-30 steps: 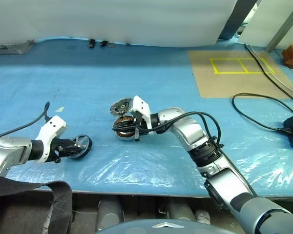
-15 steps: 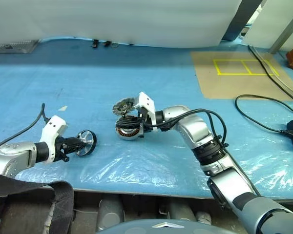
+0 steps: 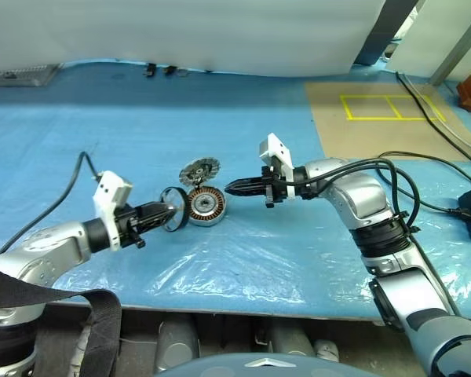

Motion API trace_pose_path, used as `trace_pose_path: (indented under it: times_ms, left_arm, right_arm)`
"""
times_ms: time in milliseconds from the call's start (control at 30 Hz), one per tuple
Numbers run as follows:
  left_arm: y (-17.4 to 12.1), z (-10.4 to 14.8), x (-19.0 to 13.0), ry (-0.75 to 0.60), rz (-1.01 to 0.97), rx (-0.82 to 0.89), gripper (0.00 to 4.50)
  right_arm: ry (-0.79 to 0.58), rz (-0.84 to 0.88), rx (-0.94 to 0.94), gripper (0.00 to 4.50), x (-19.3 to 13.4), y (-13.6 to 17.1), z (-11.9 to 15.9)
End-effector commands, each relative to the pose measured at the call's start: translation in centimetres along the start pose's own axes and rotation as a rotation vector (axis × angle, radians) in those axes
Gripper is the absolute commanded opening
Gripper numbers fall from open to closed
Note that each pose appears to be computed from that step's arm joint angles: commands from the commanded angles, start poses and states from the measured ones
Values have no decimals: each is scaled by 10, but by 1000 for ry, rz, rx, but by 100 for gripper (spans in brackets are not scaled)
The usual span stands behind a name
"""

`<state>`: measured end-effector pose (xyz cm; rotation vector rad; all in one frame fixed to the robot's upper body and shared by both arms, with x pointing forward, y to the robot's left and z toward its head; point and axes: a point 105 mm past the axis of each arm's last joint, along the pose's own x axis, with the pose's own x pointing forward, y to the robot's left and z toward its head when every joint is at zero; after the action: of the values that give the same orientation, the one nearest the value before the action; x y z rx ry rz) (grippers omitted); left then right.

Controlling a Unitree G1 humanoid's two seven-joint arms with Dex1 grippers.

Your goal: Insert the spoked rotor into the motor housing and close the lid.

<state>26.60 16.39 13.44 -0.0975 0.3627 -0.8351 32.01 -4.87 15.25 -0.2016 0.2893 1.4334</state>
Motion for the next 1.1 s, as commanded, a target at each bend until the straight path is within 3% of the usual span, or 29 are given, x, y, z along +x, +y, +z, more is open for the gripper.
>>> trace_pose_path:
  times_ms: [33, 367, 567, 700, 1100]
  left_arm:
    - [-8, 9, 15, 2, -58, 50, 134]
    - [9, 15, 34, 110, -67, 157, 134]
    - [14, 19, 44, 104, -105, 161, 134]
    - [7, 35, 50, 53, -166, 159, 134]
    - [8, 43, 48, 110, -188, 185, 134]
  right_arm:
    - [5, 11, -64, 0, -3, 0, 11]
    - [19, 0, -69, 0, -5, 0, 8]
    - [21, -14, -67, 0, -6, -1, 7]
    - [23, -20, -64, 0, -7, -2, 5]
    - [22, -23, -81, 0, -3, -2, 6]
